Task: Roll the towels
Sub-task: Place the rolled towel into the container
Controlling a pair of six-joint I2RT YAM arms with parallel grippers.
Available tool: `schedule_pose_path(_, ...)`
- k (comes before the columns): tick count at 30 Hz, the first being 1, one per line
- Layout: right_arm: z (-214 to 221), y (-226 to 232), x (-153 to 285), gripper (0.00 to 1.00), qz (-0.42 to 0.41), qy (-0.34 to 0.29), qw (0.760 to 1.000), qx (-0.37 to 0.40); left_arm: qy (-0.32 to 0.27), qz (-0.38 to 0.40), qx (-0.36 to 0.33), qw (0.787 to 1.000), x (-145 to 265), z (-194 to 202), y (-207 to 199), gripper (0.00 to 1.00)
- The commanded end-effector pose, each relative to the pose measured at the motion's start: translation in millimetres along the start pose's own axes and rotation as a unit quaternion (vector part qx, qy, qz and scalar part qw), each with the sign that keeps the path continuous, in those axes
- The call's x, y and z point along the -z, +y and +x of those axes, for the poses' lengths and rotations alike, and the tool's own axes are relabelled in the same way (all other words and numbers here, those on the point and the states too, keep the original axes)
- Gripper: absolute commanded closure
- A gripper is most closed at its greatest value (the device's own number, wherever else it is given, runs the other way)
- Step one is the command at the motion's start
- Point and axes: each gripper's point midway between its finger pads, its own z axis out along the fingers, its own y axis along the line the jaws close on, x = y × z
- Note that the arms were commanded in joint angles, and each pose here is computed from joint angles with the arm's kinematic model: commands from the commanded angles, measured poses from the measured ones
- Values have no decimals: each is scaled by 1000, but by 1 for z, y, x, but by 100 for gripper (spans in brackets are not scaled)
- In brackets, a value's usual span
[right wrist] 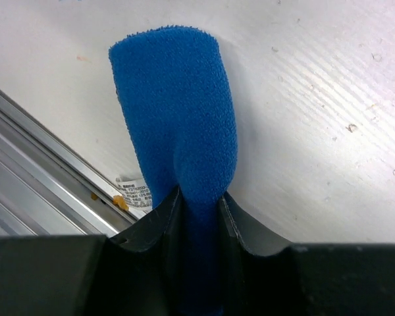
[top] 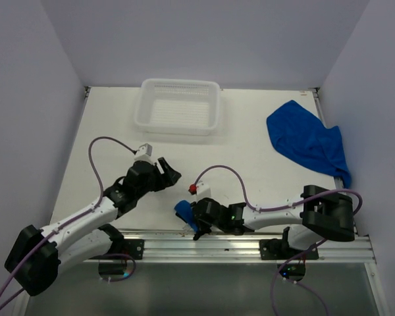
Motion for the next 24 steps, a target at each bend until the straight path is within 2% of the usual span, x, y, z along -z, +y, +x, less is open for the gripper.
schedule_pose_path(1,27,-27,12,100,54,55,997,27,-27,12,-36,999,20,-44,-20,26)
schedule_pose_path(4,7,-25,18,100,61,39,997,23,-66,11,-47,997,36,-83,-33,23)
schedule_pose_path(7,-25,-24,23,100,66,17,998,16,-86,-10,-60,994,46,-105,-27,22)
schedule_pose_path(13,-102,-29,28,100,76,-22,997,25,-117,-30,-59,991,59,-129,-17,22)
schedule_pose_path(16,-161,-28,30,100,65,-55,996,19,-136,-39,-65,988,68,-141,-15,21)
schedule_pose_path(18,-185,-38,24,100,65,-58,996,5,-142,-47,-68,986,72,-146,-14,20)
schedule_pose_path(19,-214,-33,28,100,53,-81,995,2,-148,-51,-72,985,75,-151,-13,20)
schedule_pose_path(21,-236,-43,16,100,45,-77,996,-10,-155,-61,-75,983,77,-155,-10,20)
schedule_pose_path(22,-268,-36,22,100,30,-104,994,-14,-157,-63,-80,982,78,-157,-10,20)
schedule_pose_path(24,-297,-46,14,100,24,-116,993,-30,-162,-71,-83,981,79,-161,-7,19)
